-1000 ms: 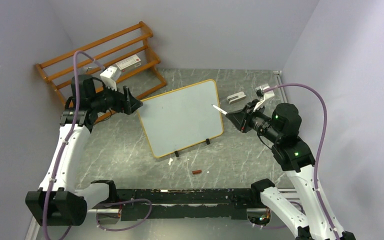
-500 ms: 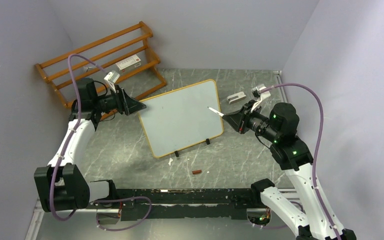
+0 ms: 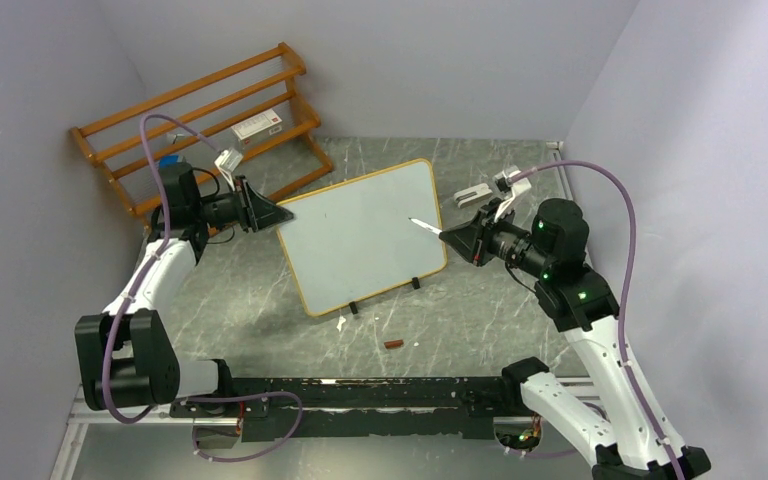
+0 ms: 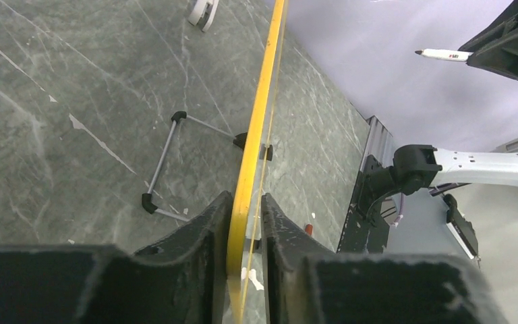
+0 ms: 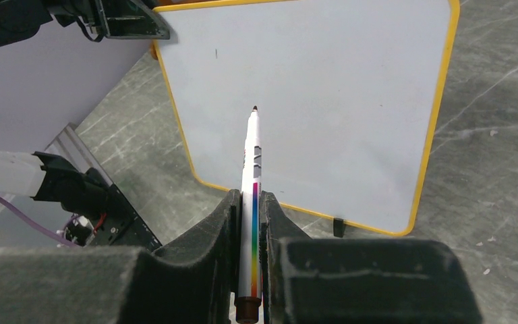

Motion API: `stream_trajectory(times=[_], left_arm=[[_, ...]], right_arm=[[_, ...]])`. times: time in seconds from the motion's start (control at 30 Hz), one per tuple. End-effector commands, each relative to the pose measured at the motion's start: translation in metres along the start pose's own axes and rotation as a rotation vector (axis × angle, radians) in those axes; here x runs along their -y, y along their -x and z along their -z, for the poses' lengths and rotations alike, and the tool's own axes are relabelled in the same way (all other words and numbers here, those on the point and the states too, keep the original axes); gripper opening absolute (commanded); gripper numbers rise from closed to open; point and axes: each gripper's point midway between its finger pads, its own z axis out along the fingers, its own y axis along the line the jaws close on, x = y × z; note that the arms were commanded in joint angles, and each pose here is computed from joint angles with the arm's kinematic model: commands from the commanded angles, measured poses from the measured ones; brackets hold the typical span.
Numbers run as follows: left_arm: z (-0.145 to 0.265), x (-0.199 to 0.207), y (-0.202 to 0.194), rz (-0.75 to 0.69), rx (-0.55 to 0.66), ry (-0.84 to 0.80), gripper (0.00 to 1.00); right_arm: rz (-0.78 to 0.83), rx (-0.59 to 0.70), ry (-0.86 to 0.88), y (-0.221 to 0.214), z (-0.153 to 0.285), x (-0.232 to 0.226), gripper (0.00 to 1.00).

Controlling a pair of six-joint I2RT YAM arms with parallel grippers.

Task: Write a sentence on the whiteboard
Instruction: Hold the whiteboard at the center of the board.

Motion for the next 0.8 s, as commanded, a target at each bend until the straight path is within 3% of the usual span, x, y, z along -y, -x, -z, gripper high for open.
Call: stream_trajectory(times=[0.0, 0.23, 0.77], left_arm=[[0.002, 0.006, 0.001, -0.067, 0.018, -0.052, 0.24], [0.003, 0.01, -0.008, -0.068, 0.025, -0.069, 0.06], [0.001, 0.016, -0.022, -0.142, -0.01, -0.034, 0.05]], right_arm=[[0.042, 0.033, 0.036, 0.011, 0.0, -0.008, 0.0], [0.038, 0.018, 0.046, 0.009, -0.005, -0.009, 0.0], [0.102, -0.016, 0.0, -0.009, -0.037, -0.032, 0.0]])
